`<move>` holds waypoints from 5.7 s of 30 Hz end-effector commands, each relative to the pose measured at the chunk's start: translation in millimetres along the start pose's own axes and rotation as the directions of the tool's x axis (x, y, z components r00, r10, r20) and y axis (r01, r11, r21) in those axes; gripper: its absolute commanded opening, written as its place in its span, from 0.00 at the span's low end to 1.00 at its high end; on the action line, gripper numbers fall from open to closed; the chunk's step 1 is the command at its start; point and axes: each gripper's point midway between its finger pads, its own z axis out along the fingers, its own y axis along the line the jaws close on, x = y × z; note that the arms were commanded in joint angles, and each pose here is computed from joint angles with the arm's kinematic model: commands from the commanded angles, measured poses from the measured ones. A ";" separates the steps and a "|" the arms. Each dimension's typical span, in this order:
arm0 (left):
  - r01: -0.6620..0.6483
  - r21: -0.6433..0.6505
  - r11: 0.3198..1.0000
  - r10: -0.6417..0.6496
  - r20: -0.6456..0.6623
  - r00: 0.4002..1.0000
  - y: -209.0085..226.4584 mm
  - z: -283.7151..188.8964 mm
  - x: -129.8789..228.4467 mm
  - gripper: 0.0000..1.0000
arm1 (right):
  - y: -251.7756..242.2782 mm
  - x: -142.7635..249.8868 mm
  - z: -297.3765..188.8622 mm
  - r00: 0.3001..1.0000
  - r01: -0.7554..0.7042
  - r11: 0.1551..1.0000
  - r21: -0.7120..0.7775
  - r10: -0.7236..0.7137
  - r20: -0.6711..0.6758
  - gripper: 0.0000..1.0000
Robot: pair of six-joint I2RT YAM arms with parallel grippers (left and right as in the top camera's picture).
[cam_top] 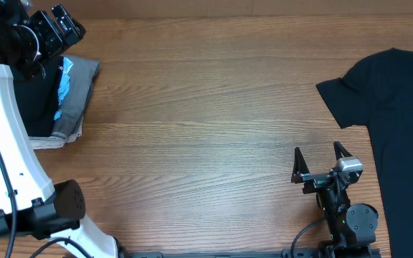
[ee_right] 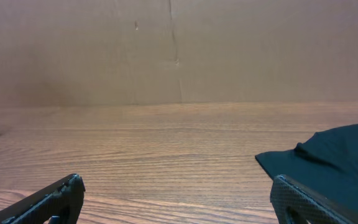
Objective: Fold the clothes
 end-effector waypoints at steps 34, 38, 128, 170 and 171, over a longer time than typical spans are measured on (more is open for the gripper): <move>-0.272 0.141 0.952 0.277 -0.017 0.961 50.4 -105.4 308.7 1.00 | -4.2 1.4 -0.1 1.000 -0.004 1.000 0.020 0.004 0.006 1.00; -0.284 0.100 0.954 0.280 0.051 0.959 67.9 -78.0 307.8 1.00 | -4.2 1.4 -0.1 1.000 -0.005 1.000 0.020 0.004 0.006 1.00; -0.607 -0.147 0.781 0.509 0.713 0.483 88.9 63.2 246.5 1.00 | -4.2 1.4 -0.1 1.000 -0.004 1.000 0.020 0.004 0.006 1.00; -0.607 -0.147 0.781 0.509 0.713 0.483 88.9 63.2 246.5 1.00 | -4.2 1.4 -0.1 1.000 -0.004 1.000 0.020 0.004 0.006 1.00; -0.607 -0.147 0.781 0.509 0.713 0.483 88.9 63.2 246.5 1.00 | -4.2 1.4 -0.1 1.000 -0.004 1.000 0.020 0.004 0.006 1.00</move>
